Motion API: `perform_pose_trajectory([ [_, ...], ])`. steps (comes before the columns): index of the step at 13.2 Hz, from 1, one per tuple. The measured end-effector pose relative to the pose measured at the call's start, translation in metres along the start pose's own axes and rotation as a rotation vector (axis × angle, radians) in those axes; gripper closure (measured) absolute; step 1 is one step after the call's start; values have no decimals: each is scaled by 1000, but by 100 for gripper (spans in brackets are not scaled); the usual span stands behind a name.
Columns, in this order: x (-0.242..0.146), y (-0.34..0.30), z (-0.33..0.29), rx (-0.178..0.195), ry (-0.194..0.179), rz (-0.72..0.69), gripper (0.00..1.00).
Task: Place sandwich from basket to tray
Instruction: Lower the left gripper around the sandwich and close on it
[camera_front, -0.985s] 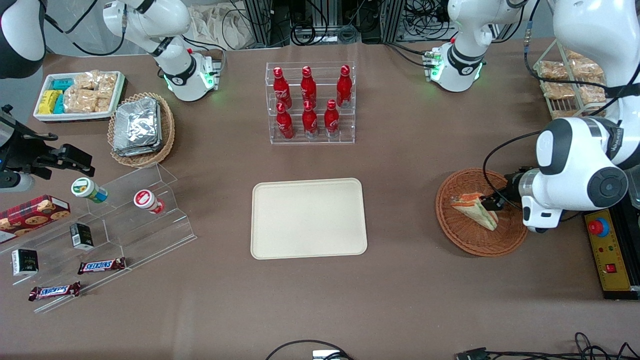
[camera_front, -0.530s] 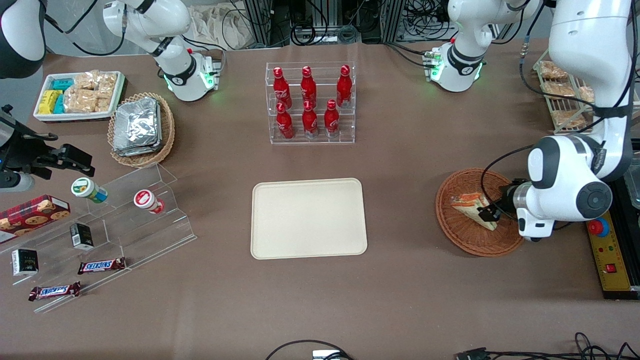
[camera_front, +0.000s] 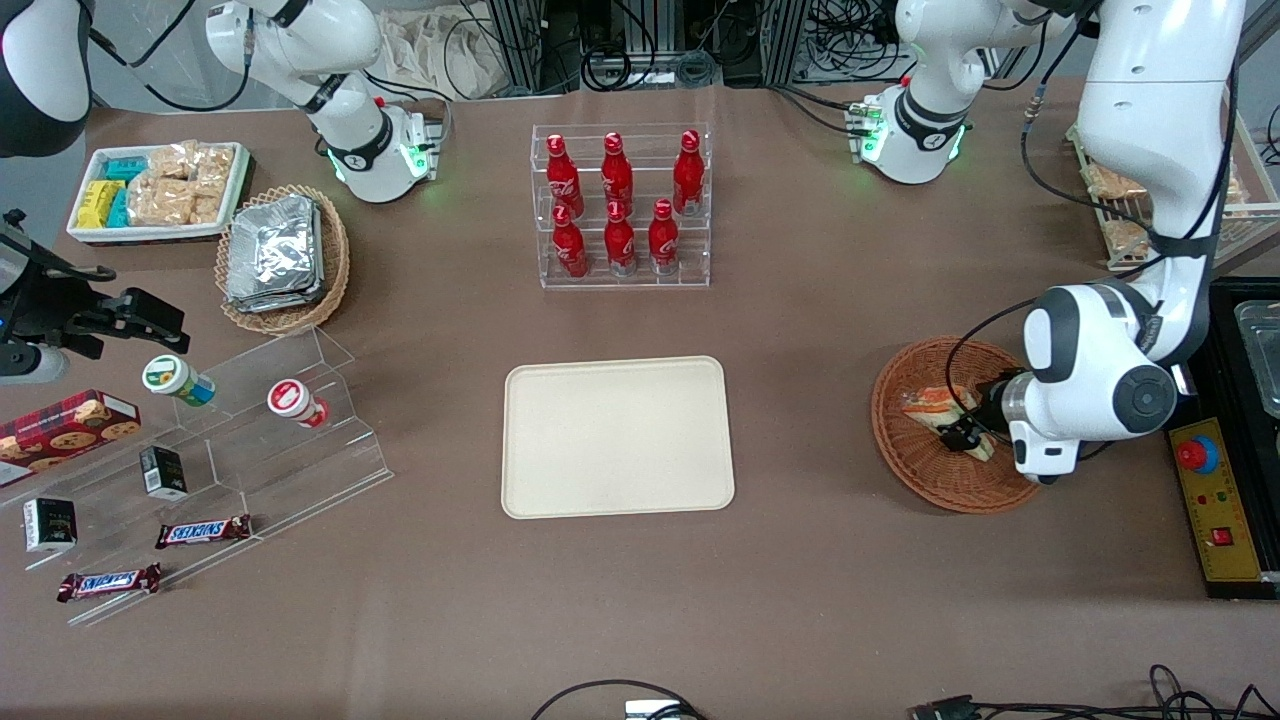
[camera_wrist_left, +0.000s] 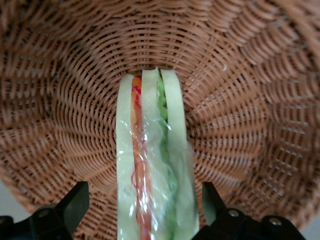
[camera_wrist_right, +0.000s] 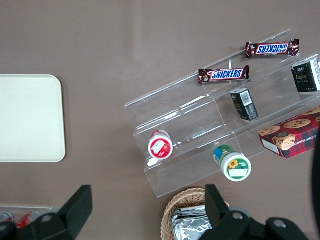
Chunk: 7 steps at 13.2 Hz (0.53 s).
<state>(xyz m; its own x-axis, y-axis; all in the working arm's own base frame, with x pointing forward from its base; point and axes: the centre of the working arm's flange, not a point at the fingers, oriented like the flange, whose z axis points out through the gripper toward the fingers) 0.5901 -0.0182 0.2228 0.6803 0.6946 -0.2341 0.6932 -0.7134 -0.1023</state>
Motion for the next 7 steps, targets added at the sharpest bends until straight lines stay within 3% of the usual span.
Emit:
perform_pose_trajectory([
  [2,-2,-4,11,-7,7,-5,0],
  [3,-2,-4,12,-8,8,-5,8],
  [7,-9,7,-1,-30,27,19,56],
])
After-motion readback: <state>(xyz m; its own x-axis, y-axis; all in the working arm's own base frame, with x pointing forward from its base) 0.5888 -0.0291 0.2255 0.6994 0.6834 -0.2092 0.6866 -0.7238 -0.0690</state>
